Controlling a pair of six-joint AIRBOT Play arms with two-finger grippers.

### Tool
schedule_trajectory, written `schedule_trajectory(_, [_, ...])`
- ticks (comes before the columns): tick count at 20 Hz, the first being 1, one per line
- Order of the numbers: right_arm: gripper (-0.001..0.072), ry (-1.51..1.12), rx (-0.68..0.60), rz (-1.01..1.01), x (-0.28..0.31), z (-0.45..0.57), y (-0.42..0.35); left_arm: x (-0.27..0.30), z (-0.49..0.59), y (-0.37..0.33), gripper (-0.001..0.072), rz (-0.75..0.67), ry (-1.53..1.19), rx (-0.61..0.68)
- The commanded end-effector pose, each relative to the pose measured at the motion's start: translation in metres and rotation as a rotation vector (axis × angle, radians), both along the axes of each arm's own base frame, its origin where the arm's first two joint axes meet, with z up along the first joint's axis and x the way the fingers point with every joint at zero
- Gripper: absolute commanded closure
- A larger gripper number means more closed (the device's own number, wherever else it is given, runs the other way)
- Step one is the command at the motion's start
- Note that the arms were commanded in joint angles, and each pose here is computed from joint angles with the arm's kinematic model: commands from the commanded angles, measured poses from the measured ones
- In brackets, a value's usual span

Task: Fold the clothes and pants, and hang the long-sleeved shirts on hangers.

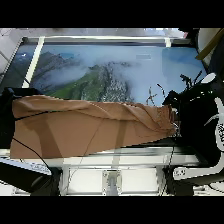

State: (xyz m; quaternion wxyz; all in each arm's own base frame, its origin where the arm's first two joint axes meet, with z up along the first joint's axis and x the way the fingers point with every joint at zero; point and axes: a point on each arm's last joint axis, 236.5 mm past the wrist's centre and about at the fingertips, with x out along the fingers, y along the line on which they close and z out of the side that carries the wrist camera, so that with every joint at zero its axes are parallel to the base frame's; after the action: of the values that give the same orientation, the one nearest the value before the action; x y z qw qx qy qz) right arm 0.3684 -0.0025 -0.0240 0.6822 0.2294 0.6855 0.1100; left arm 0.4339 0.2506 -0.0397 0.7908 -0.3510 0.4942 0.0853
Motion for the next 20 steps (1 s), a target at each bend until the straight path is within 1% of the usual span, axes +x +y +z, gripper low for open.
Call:
schedule_trajectory(1, [0.0264, 0.019, 0.004, -0.01, -0.002, 0.001, 0.003, 0.003, -0.005, -0.027, 0.0492, -0.116, -0.016, -0.119])
schedule_trajectory(2, [0.0263, 0.017, 0.003, -0.011, -0.002, 0.001, 0.003, 0.0, -0.004, -0.031, 0.0602, -0.16, -0.017, -0.116])
schedule_trajectory(3, [0.0264, 0.011, 0.0, -0.014, 0.0, 0.0, 0.002, -0.003, -0.003, -0.035, 0.0696, -0.196, -0.02, -0.113])
schedule_trajectory(7, [0.0264, -0.026, -0.015, -0.03, 0.009, -0.001, -0.001, -0.001, 0.005, -0.034, 0.0695, -0.199, -0.032, -0.099])
schedule_trajectory(9, [0.0263, -0.002, -0.006, 0.015, -0.001, 0.0, 0.001, 0.001, 0.016, -0.035, 0.0696, -0.2, -0.055, -0.093])
schedule_trajectory(13, [0.0264, 0.111, 0.019, 0.131, -0.039, 0.004, -0.002, 0.004, 0.041, -0.038, 0.0696, -0.204, -0.099, -0.075])
schedule_trajectory(17, [0.0267, 0.093, 0.008, 0.116, -0.035, 0.002, -0.009, 0.002, 0.052, -0.043, 0.0696, -0.199, -0.102, -0.09])
schedule_trajectory(18, [0.0331, 0.079, 0.001, 0.112, -0.032, 0.001, -0.01, 0.001, 0.053, -0.045, 0.0695, -0.202, -0.103, -0.094])
schedule_trajectory(19, [0.0585, 0.056, -0.007, 0.117, -0.028, 0.0, -0.011, 0.001, 0.054, -0.045, 0.0696, -0.203, -0.104, -0.094])
schedule_trajectory(20, [0.0678, 0.03, -0.02, 0.104, -0.021, -0.001, -0.014, 0.002, 0.054, -0.046, 0.0696, -0.205, -0.104, -0.093])
